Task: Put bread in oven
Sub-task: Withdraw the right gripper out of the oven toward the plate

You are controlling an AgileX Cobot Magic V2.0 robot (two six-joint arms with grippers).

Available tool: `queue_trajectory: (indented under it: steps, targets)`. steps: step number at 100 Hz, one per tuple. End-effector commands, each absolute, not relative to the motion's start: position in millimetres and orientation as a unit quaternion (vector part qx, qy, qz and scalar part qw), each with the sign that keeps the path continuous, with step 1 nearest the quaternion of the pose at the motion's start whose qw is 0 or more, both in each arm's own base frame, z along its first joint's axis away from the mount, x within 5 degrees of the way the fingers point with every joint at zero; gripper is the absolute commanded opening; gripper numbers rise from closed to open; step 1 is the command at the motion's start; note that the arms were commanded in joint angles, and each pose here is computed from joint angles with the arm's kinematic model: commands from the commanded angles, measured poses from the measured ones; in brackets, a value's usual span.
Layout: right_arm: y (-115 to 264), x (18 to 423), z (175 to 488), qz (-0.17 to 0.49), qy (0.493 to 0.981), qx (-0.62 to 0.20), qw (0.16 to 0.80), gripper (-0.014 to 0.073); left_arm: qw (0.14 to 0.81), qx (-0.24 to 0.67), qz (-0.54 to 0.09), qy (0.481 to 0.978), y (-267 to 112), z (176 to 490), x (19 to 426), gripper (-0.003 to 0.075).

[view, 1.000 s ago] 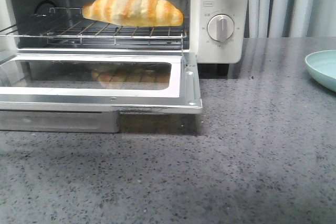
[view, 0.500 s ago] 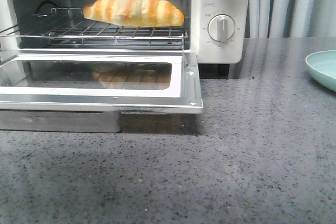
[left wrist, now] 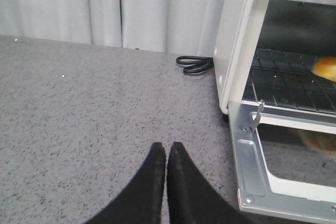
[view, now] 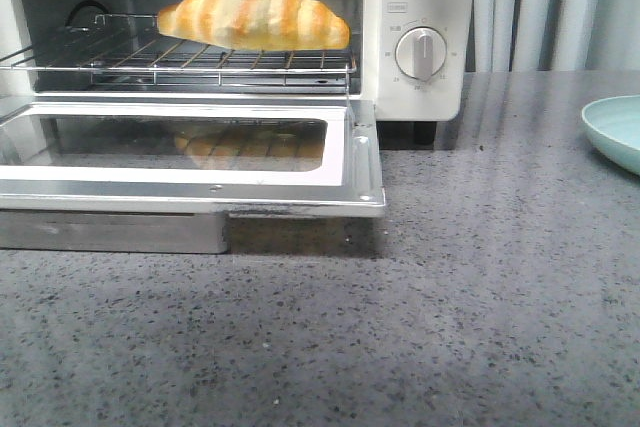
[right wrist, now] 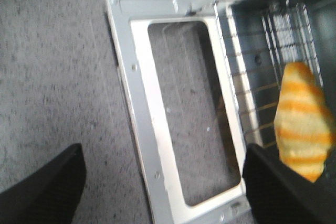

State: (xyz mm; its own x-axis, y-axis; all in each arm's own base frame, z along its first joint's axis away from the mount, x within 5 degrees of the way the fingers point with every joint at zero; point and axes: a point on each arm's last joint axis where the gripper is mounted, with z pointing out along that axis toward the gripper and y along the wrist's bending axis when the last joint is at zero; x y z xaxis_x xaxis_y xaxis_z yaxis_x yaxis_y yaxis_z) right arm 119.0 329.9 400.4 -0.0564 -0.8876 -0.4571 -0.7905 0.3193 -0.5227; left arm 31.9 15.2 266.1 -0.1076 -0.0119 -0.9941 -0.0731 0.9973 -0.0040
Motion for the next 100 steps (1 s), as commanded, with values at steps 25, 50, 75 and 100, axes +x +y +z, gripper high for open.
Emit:
queue_trajectory:
  steps: [25,50,75,100]
  targets:
    - [245.7,120.0,421.8,-0.081,0.764,-0.515,0.379,-0.0069,0.720,-0.012,0.006,0.694,11.1,275.6,29.7,-0.0021]
    - [206.1,125.6,422.3,-0.076,0.799,-0.457,0.384,-0.0069,0.719,-0.012,0.004,0.695,11.0,275.4,29.8,-0.0021]
    - [191.0,136.4,406.2,-0.114,0.819,-0.410,0.384,-0.0069,0.719,-0.012,0.004,0.695,11.0,275.4,29.8,-0.0021]
    - [192.7,137.4,406.5,-0.109,0.815,-0.412,0.392,-0.0069,0.719,-0.012,0.005,0.695,11.0,274.8,30.0,-0.0021]
